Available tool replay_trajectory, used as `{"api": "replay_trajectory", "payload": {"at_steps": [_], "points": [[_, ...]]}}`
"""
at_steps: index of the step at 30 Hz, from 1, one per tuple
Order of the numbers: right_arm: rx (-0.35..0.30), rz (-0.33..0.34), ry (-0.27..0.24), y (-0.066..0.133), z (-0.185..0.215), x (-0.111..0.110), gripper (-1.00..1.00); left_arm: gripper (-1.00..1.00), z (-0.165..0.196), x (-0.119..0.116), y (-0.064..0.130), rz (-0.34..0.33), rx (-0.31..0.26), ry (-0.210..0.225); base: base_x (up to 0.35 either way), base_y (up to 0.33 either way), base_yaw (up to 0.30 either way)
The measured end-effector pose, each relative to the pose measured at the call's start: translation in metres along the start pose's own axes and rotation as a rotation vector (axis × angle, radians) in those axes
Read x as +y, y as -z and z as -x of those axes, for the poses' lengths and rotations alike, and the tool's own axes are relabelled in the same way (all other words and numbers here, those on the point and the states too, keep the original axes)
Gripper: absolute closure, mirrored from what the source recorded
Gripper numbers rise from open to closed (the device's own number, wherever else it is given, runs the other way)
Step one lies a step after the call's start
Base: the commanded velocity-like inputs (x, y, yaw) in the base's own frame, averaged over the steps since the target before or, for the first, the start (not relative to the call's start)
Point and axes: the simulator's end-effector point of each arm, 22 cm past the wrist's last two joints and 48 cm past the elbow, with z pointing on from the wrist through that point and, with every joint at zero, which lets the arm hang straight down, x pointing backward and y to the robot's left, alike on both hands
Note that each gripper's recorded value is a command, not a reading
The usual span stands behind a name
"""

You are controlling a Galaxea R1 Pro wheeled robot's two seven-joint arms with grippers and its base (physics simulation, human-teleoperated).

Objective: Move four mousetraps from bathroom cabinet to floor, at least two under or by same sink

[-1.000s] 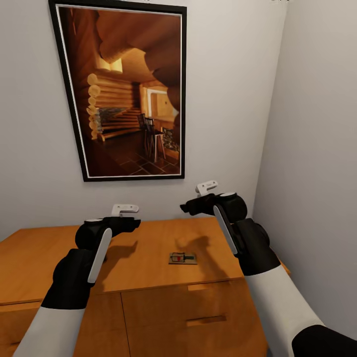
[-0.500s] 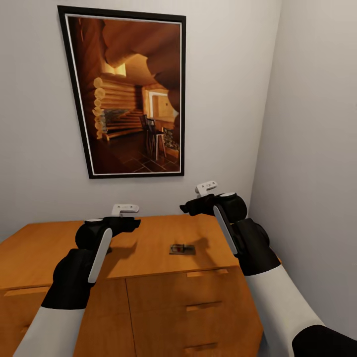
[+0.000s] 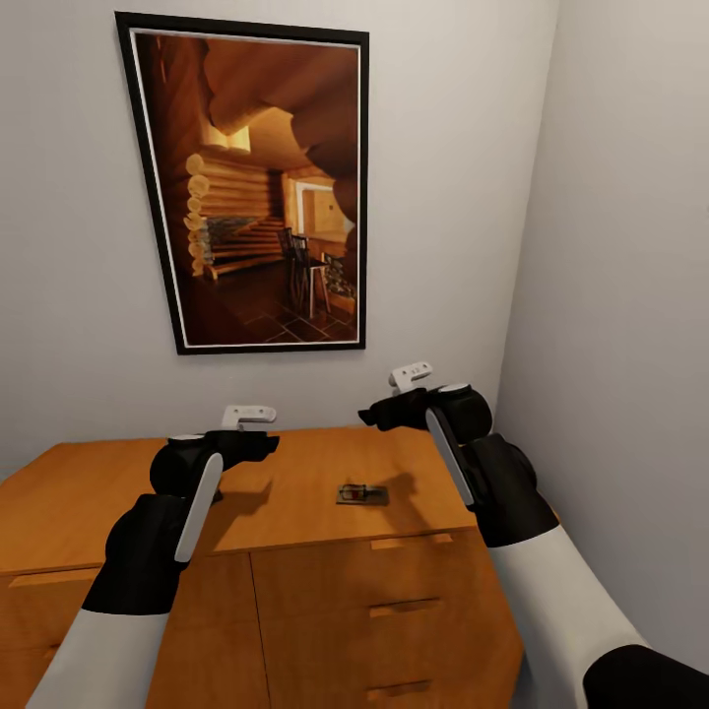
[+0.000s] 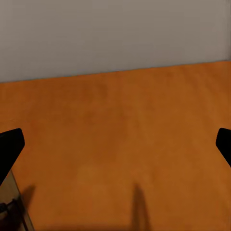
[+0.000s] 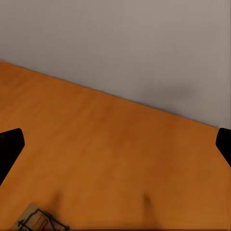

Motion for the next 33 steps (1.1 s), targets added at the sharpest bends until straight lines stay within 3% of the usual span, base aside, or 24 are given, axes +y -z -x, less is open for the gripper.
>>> {"api": "replay_trajectory", "payload": {"at_steps": [5, 15, 23, 33], "points": [[0.037, 0.021, -0.018, -0.008, -0.014, 0.001, -1.00, -1.00, 0.000, 0.000, 0.000, -0.001, 0.000, -0.001, 0.000, 0.000, 0.000], [0.176, 0.066, -0.088, -0.031, -0.070, -0.005, -1.00, -1.00, -0.001, -0.001, 0.000, -0.002, 0.001, -0.003, 0.000, 0.000, 0.000], [0.199, 0.072, -0.097, -0.034, -0.080, -0.006, -1.00, -1.00, 0.000, -0.001, 0.000, -0.001, 0.001, -0.003, 0.000, 0.000, 0.000], [0.195, 0.087, -0.065, -0.034, -0.077, 0.006, -1.00, -1.00, 0.000, -0.001, 0.000, -0.002, 0.000, -0.003, 0.000, 0.000, 0.000]]}}
